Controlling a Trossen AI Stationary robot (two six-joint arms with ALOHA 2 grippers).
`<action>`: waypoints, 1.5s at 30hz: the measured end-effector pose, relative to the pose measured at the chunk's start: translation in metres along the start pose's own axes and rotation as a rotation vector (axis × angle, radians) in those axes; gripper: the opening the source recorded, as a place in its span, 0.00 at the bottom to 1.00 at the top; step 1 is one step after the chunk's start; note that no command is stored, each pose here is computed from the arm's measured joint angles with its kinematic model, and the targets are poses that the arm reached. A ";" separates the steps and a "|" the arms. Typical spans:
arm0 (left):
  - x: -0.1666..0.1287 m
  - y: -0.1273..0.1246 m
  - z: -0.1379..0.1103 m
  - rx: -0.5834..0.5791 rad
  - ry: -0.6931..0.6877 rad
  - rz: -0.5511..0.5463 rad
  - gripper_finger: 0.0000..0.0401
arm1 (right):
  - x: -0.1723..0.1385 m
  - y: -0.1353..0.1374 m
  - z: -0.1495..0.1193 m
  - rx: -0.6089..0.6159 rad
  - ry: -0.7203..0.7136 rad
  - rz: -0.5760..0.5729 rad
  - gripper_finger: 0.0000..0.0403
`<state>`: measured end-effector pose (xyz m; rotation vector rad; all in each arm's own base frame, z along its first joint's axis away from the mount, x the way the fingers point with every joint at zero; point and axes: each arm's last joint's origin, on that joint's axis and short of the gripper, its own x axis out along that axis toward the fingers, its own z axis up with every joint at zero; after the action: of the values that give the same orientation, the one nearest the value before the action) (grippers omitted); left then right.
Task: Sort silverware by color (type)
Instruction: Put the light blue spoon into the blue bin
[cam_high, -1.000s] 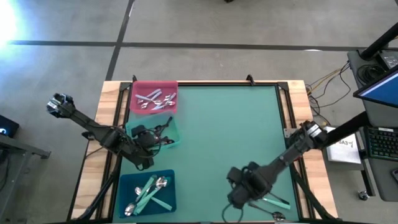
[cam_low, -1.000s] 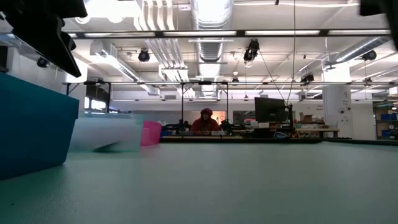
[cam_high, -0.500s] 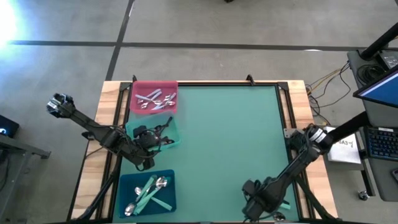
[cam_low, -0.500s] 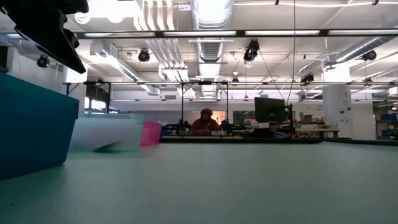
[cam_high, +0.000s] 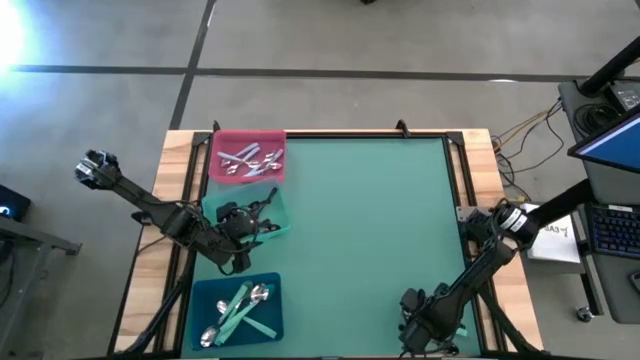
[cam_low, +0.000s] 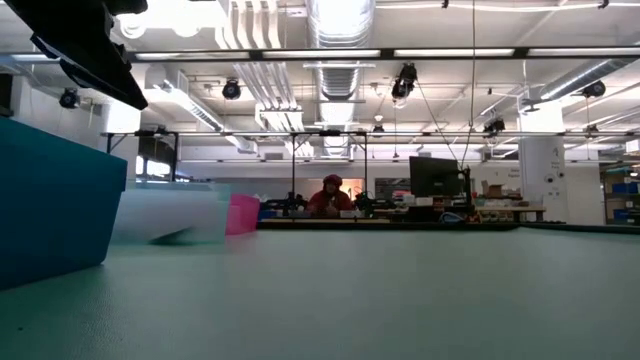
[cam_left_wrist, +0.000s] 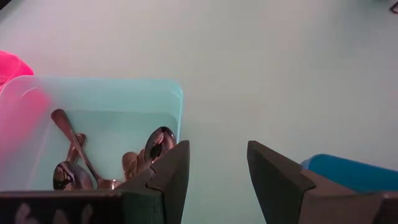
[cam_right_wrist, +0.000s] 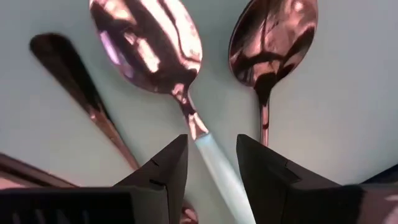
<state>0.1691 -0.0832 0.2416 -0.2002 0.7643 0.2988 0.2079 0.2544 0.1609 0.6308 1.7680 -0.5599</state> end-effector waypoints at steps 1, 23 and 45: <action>0.000 0.000 0.000 -0.001 -0.001 -0.001 0.37 | 0.002 -0.001 0.001 -0.003 -0.001 -0.004 0.32; 0.000 -0.001 0.001 -0.015 -0.013 -0.012 0.36 | 0.026 -0.007 0.010 -0.072 0.051 0.063 0.06; 0.018 -0.012 0.000 0.016 -0.203 -0.078 0.36 | -0.065 -0.024 0.067 -0.128 -0.729 0.191 0.05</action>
<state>0.1849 -0.0909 0.2296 -0.1812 0.5565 0.2351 0.2545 0.1842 0.2067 0.4227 1.0352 -0.4610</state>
